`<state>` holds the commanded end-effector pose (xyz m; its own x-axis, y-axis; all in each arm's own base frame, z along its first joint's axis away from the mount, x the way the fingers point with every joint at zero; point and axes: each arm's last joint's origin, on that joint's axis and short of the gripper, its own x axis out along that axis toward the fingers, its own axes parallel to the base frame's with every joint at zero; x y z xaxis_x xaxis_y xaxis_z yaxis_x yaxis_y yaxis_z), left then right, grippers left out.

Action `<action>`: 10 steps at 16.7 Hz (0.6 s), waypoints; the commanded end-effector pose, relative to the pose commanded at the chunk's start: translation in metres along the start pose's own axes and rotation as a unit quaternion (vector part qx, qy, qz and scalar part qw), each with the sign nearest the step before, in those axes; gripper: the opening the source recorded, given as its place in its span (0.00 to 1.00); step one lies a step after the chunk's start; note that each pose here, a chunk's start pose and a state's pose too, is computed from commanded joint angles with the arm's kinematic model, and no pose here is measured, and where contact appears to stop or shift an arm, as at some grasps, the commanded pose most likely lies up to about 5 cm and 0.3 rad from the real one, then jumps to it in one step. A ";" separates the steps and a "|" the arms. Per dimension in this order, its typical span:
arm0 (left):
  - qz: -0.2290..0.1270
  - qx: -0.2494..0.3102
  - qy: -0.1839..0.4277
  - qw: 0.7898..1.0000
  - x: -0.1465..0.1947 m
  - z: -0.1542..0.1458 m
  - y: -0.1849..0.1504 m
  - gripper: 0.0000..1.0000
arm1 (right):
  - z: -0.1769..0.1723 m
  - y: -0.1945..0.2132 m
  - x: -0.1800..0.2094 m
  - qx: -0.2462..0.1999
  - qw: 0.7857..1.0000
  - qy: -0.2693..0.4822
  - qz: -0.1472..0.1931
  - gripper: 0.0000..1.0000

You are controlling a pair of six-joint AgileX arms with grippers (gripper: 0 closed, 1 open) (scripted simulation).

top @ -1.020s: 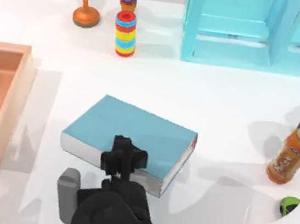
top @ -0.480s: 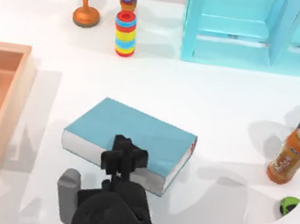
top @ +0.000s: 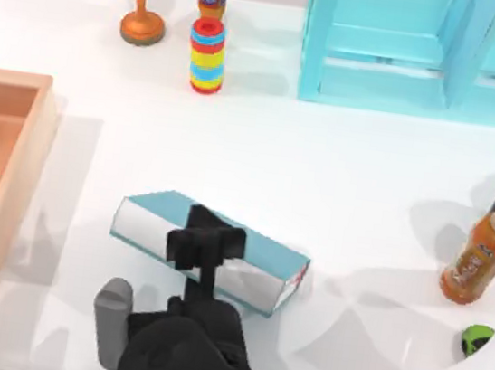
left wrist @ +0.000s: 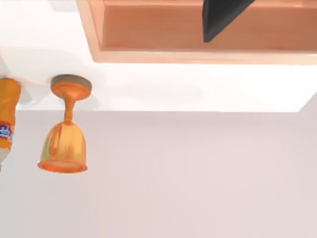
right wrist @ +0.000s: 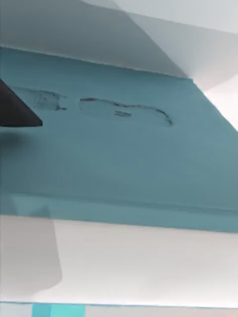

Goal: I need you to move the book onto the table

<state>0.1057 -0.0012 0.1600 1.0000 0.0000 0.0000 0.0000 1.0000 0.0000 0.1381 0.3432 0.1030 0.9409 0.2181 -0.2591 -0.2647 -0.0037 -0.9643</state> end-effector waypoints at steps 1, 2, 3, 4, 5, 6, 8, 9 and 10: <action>0.000 0.000 0.000 1.000 0.000 0.000 0.000 1.00 | 0.000 0.000 0.000 0.000 1.000 0.000 0.000 1.00; 0.000 0.000 0.000 1.000 0.000 0.000 0.000 1.00 | 0.000 0.000 0.000 0.000 1.000 0.000 0.000 1.00; 0.000 0.000 0.000 1.000 0.000 0.000 0.000 1.00 | 0.000 0.000 0.000 0.000 1.000 0.000 0.000 1.00; 0.000 0.000 0.000 1.000 0.000 0.000 0.000 1.00 | 0.000 0.000 0.000 0.000 1.000 0.000 0.000 1.00; 0.000 0.000 0.000 1.000 0.000 0.000 0.000 1.00 | 0.000 0.000 0.000 0.000 1.000 0.000 0.000 1.00; 0.000 0.000 0.000 1.000 0.000 0.000 0.000 1.00 | 0.000 0.001 0.000 -0.001 1.000 0.000 0.001 1.00; 0.000 0.000 0.000 1.000 0.000 0.000 0.000 1.00 | 0.003 0.002 -0.004 0.000 1.000 -0.002 0.002 1.00; 0.000 0.000 0.000 1.000 0.000 0.000 0.000 1.00 | 0.007 0.003 -0.010 0.002 1.000 -0.006 0.004 1.00; 0.000 0.000 0.000 1.000 0.000 0.000 0.000 1.00 | 0.011 0.006 -0.018 0.003 1.000 -0.010 0.007 1.00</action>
<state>0.1057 -0.0012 0.1600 1.0000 0.0000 0.0000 0.0000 1.0000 0.0000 0.1168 0.3501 0.1030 0.9329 0.2368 -0.2712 -0.2788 -0.0013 -0.9603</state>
